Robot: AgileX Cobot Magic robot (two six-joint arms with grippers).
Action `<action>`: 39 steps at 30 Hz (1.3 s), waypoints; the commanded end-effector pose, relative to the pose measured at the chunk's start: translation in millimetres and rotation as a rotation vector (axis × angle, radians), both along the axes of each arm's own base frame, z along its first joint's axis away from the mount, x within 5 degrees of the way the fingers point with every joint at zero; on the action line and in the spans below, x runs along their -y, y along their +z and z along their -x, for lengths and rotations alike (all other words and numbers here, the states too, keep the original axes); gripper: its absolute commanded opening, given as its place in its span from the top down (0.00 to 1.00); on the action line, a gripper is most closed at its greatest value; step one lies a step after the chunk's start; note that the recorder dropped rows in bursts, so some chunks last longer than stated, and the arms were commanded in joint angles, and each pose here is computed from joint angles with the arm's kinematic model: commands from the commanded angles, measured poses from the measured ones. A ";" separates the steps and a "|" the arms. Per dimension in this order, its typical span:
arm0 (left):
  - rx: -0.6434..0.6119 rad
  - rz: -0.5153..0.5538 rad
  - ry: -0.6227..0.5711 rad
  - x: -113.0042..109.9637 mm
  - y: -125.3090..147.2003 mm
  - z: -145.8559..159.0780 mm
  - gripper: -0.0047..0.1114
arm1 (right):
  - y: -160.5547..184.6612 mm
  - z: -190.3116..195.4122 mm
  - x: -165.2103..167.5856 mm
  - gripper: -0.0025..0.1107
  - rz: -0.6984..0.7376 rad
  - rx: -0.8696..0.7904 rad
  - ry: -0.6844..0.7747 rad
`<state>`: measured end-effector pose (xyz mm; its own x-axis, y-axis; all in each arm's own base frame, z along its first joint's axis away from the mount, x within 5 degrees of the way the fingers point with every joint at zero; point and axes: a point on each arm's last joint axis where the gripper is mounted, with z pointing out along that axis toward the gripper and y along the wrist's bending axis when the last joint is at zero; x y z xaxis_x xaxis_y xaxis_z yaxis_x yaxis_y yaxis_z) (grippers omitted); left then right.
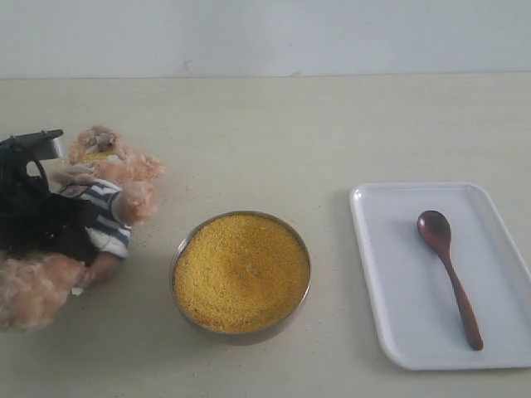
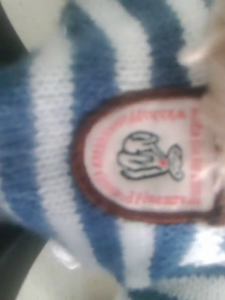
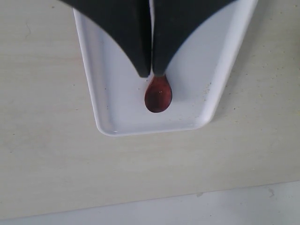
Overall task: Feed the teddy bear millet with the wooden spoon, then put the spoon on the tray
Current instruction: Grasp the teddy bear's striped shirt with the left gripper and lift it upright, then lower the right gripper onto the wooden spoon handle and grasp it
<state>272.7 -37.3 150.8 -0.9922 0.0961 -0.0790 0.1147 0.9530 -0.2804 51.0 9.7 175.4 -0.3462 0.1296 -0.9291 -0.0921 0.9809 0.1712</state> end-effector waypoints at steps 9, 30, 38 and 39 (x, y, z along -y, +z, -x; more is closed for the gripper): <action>0.282 -0.190 -0.291 10.5 62.1 40.2 0.93 | 0.7 0.1 0.3 0.98 0.013 0.010 0.002; 0.420 -0.349 -0.557 -0.1 66.6 106.2 0.93 | 75.7 6.7 11.0 0.98 -0.253 0.840 -0.101; 0.403 -0.339 -0.532 2.4 57.8 97.5 0.93 | 108.8 -16.9 0.0 0.98 -0.123 0.567 -0.022; 0.397 -0.332 -0.504 2.5 57.5 97.3 0.93 | 112.0 -26.6 -0.9 0.98 -0.074 0.504 -0.022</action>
<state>173.4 -38.3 209.0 -0.7038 0.6505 -0.2854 0.6283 0.7575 0.1772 58.5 7.8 283.6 0.2926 0.3336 -0.8961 -0.2193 0.9356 0.2767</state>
